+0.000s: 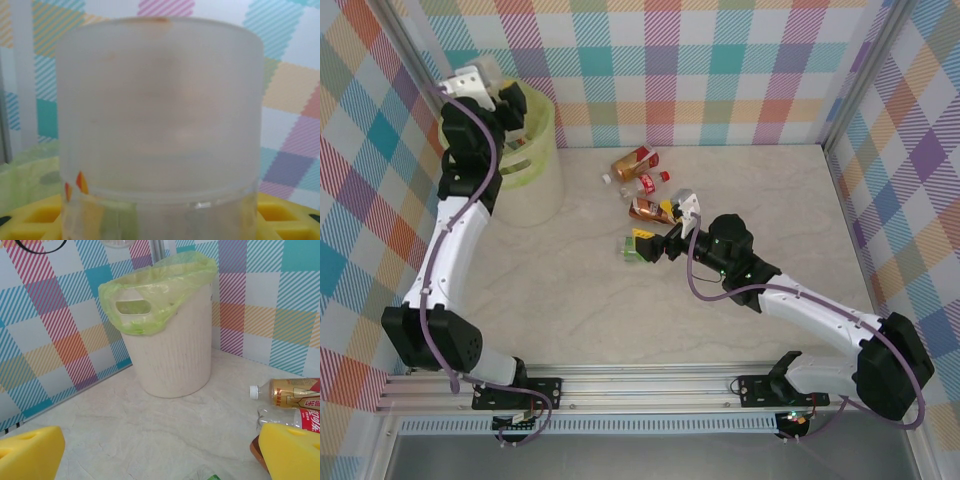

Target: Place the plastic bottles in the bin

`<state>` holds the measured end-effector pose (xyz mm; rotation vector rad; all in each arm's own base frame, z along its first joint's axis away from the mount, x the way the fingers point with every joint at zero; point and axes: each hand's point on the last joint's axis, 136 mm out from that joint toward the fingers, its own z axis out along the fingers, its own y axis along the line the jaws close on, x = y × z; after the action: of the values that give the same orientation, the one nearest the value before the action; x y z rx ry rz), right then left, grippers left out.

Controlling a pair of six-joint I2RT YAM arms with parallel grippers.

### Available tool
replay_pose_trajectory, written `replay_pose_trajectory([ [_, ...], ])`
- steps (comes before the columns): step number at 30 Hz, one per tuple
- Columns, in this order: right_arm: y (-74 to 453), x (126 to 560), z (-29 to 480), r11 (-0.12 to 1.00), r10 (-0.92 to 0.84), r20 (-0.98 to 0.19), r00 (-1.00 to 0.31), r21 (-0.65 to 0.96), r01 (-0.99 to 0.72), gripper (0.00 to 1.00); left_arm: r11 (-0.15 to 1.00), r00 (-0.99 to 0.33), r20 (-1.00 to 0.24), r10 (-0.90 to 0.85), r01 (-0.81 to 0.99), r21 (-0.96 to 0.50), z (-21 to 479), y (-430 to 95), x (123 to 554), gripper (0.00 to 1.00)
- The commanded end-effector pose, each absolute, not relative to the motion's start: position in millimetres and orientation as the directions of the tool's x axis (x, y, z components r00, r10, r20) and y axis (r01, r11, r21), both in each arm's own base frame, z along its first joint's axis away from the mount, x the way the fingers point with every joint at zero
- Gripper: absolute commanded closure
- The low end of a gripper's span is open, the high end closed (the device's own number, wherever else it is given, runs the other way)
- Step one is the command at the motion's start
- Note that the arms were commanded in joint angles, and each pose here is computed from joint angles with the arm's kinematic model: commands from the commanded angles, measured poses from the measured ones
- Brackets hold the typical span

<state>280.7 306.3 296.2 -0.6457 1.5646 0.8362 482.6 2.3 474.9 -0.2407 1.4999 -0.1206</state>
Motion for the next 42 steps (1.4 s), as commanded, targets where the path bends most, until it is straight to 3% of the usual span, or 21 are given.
replay_pose_trajectory([
  [1,304.3,274.3,313.2,0.570,0.069,-0.990,-0.121,0.139,-0.810,0.00,0.960,0.036,-0.964,-0.263,-0.085,-0.265,469.1,18.2,500.7,0.47],
  [7,300.9,272.1,312.0,0.577,0.058,-0.991,-0.124,0.135,-0.806,0.01,0.948,-0.062,-0.955,-0.290,-0.154,-0.277,424.3,38.8,536.4,0.45],
  [13,299.1,271.4,309.1,0.581,0.053,-0.990,-0.134,0.139,-0.802,0.00,0.941,-0.170,-0.927,-0.335,-0.113,-0.319,385.4,29.0,549.5,0.39],
  [17,299.0,272.7,308.0,0.586,0.054,-0.989,-0.139,0.144,-0.797,0.00,0.924,-0.157,-0.919,-0.362,-0.188,-0.332,367.3,40.7,540.0,0.23],
  [21,300.8,274.4,309.1,0.585,0.048,-0.988,-0.144,0.145,-0.798,0.00,0.928,-0.124,-0.926,-0.357,-0.157,-0.337,373.1,36.8,527.4,0.10],
  [29,302.7,282.1,304.1,0.605,0.049,-0.984,-0.169,0.164,-0.779,0.00,0.935,-0.138,-0.925,-0.355,-0.038,-0.353,399.3,15.8,512.5,0.00],
  [35,293.3,299.2,293.8,0.689,0.038,-0.984,-0.176,0.153,-0.708,0.00,0.917,-0.152,-0.906,-0.394,0.000,-0.399,414.1,6.9,499.3,0.00],
  [42,297.5,308.7,251.3,0.689,-0.210,-0.962,-0.172,-0.021,-0.725,0.00,0.892,-0.195,-0.874,-0.445,-0.012,-0.452,412.5,-8.5,486.3,0.00],
])
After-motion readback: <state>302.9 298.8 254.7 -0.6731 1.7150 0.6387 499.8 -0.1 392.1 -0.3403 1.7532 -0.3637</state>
